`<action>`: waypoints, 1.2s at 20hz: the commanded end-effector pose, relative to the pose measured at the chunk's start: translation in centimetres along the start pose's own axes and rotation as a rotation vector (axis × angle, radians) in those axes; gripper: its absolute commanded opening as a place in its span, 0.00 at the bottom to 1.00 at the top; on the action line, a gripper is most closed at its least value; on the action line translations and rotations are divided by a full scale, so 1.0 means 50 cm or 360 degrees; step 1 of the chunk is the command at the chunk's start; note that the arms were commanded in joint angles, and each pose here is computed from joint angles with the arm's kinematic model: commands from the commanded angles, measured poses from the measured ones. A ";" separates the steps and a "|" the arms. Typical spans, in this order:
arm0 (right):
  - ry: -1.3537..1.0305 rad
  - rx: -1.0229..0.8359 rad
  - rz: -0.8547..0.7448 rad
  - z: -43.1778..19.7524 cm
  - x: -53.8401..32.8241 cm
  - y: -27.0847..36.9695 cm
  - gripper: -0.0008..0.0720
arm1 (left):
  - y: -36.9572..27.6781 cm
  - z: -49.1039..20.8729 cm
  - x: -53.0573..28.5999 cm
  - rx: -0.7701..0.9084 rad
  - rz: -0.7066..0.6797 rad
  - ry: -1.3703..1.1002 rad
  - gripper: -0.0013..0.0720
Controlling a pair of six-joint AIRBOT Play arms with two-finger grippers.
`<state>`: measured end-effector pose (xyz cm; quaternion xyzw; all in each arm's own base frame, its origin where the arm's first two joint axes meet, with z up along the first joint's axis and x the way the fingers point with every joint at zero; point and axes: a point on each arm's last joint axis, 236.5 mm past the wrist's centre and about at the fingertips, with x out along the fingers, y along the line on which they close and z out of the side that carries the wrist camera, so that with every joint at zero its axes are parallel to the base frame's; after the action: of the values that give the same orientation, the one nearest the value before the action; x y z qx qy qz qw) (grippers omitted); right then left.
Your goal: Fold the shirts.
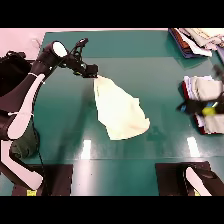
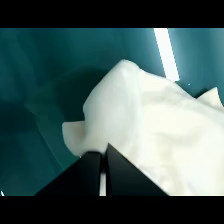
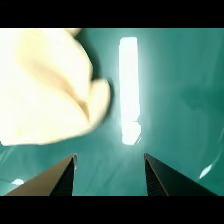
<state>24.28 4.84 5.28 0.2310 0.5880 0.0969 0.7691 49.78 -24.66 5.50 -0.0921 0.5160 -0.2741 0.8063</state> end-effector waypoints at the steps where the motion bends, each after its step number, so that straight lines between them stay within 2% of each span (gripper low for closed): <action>1: 0.0320 0.0434 0.0188 -0.159 0.166 -0.047 0.68 | 0.000 0.006 -0.021 0.0029 0.0009 -0.0013 0.05; 5: 0.0174 0.0554 0.0428 -0.120 0.266 0.023 0.68 | -0.001 -0.005 -0.021 0.0029 0.0006 0.0024 0.05; 9: 0.0182 0.0371 0.0368 -0.091 0.340 0.079 0.68 | -0.001 -0.007 -0.022 0.0027 0.0005 0.0029 0.05; 10: 0.0161 0.0313 0.0357 -0.074 0.354 0.097 0.61 | -0.001 -0.007 -0.022 0.0027 0.0005 0.0030 0.05; 11: 0.0140 0.0252 0.0347 -0.056 0.364 0.115 0.47 | -0.002 -0.009 -0.022 0.0022 0.0004 0.0037 0.05; 13: 0.0120 0.0120 0.0342 -0.027 0.368 0.148 0.12 | -0.008 -0.009 -0.036 0.0006 0.0003 0.0033 0.05; 14: 0.0107 0.0032 0.0340 -0.010 0.355 0.161 0.04 | -0.019 0.002 -0.060 0.0021 0.0005 -0.0005 0.05; 17: -0.0041 -0.0268 0.0357 0.067 0.225 0.208 0.04 | -0.076 0.062 -0.217 0.0165 0.0061 -0.0297 0.05; 20: -0.0454 -0.0544 0.0349 0.165 -0.044 0.266 0.04 | -0.194 0.103 -0.484 0.0391 0.0068 -0.0792 0.05; 24: -0.1009 -0.0706 0.0249 0.212 -0.357 0.313 0.04 | -0.315 0.040 -0.753 0.0579 0.0035 -0.1211 0.05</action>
<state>34.11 11.50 21.35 0.1727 0.3461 0.2311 0.8928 40.14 -19.86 35.00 -0.0511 0.2274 -0.2961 0.9263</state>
